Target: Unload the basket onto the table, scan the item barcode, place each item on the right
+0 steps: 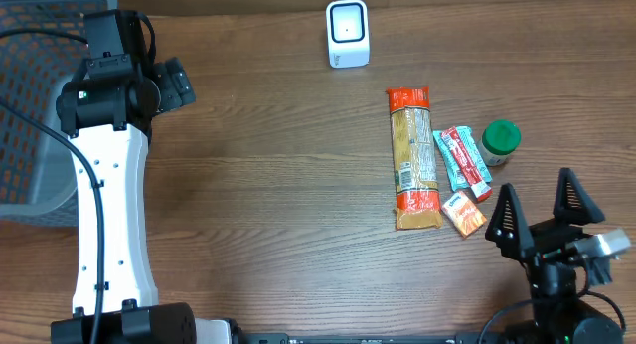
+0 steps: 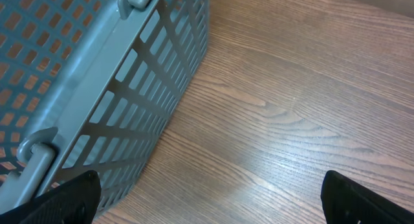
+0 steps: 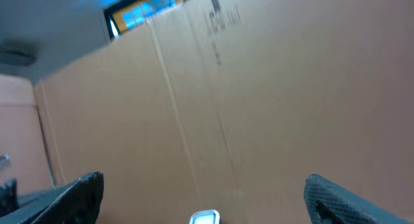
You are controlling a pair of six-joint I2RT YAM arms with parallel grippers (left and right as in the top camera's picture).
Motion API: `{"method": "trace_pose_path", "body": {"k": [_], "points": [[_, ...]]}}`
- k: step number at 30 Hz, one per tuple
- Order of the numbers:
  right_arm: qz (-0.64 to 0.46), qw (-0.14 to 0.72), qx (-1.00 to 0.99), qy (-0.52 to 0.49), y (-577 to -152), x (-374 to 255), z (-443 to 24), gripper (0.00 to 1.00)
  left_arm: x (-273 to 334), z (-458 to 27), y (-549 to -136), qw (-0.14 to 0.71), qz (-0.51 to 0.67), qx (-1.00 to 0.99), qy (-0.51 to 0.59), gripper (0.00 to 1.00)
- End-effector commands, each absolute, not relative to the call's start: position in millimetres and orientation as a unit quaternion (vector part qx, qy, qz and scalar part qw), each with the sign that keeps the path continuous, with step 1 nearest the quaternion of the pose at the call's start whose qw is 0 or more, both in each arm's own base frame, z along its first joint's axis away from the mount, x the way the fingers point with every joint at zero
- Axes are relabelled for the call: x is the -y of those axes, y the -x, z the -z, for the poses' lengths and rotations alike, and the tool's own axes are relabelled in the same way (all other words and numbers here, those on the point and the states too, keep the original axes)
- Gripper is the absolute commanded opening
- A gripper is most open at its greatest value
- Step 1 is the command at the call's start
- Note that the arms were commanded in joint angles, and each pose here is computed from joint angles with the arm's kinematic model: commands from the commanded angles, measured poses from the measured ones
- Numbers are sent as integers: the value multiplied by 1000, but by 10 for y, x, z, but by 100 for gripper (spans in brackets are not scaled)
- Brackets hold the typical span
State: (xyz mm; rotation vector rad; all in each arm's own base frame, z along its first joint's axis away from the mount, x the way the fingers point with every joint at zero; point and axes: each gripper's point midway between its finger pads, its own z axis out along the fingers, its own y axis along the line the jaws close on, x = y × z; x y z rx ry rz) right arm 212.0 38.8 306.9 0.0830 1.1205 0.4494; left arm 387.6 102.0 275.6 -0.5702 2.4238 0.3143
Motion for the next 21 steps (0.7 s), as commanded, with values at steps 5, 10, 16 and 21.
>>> {"method": "trace_pose_path", "body": {"k": [5,10,16,21], "points": [[-169,774,-608,-57,-2330,-285,-2517,100,-1038,-2874,-3865,324,-125,-913,215,100],[-157,726,-667,-64,-2423,-286,-2060,100,-1038,-2874,-3865,324,-125,-913,215,100],[-148,683,-712,-68,-2448,-289,-1698,100,-1038,-2874,-3865,324,-125,-913,215,100],[-148,684,-711,-68,-2448,-288,-1702,100,-1038,-2874,-3864,324,-125,-913,215,100]]}}
